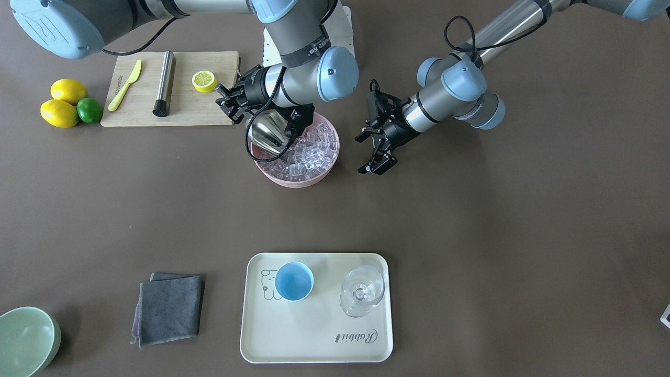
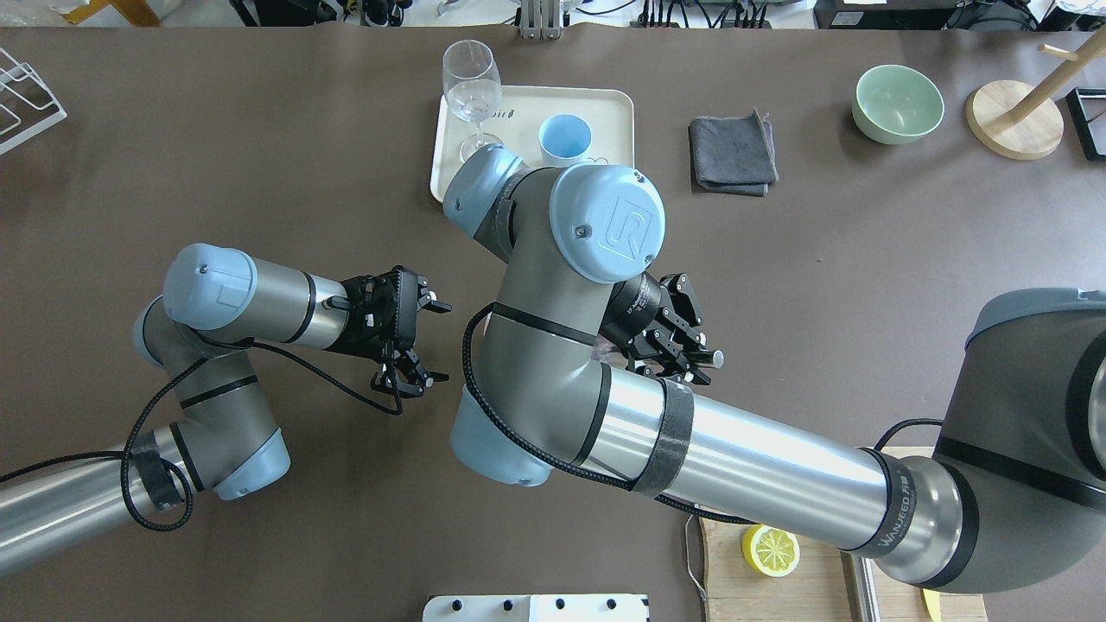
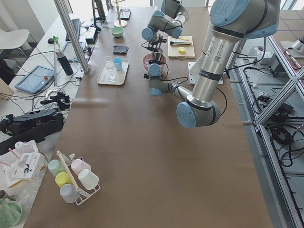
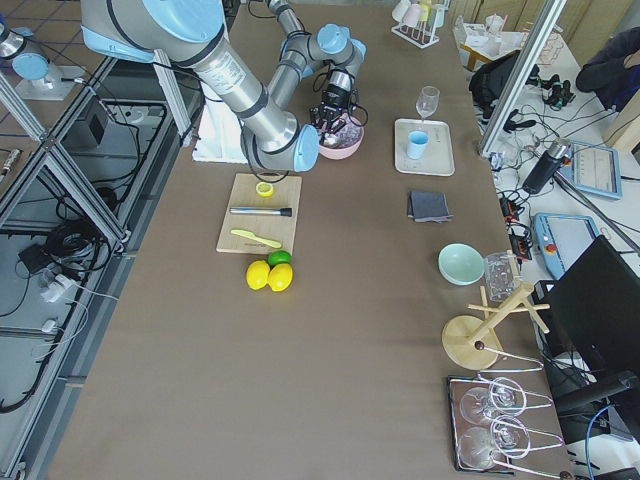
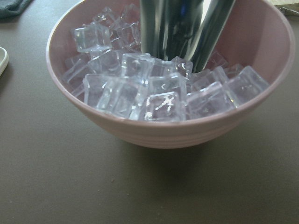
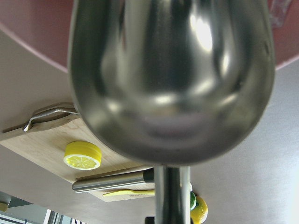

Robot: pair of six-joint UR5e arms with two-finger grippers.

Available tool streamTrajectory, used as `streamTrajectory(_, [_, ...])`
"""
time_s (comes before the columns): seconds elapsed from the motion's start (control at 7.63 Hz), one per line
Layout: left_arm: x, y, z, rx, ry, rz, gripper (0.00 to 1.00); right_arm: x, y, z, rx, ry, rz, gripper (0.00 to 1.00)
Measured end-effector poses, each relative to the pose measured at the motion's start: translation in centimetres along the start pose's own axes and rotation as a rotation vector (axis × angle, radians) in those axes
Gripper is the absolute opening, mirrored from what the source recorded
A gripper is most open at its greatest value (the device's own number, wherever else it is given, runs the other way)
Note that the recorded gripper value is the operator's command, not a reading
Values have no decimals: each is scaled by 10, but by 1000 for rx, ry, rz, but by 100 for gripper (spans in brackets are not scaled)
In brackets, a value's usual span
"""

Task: Put ice in cup with scoop
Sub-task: 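Lower the scoop into the ice cubes with the right gripper, then drag the scoop through the ice to fill it with the right gripper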

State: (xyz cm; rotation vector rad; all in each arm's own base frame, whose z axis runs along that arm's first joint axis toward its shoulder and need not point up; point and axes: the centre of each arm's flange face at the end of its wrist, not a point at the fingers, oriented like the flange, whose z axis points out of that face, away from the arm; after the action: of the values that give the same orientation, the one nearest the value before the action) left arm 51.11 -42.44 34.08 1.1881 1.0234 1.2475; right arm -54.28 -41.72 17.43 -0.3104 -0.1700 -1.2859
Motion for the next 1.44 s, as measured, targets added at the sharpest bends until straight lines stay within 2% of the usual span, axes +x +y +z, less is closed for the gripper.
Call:
streamTrajectory(0.79, [-5,2,-4,-2,-12,-1,98,6,14,28,95,47,-28,0])
streamTrajectory(1.44, [-7,3,-4,-7,-31,-3,98,6,36,48,228,92,-66,0])
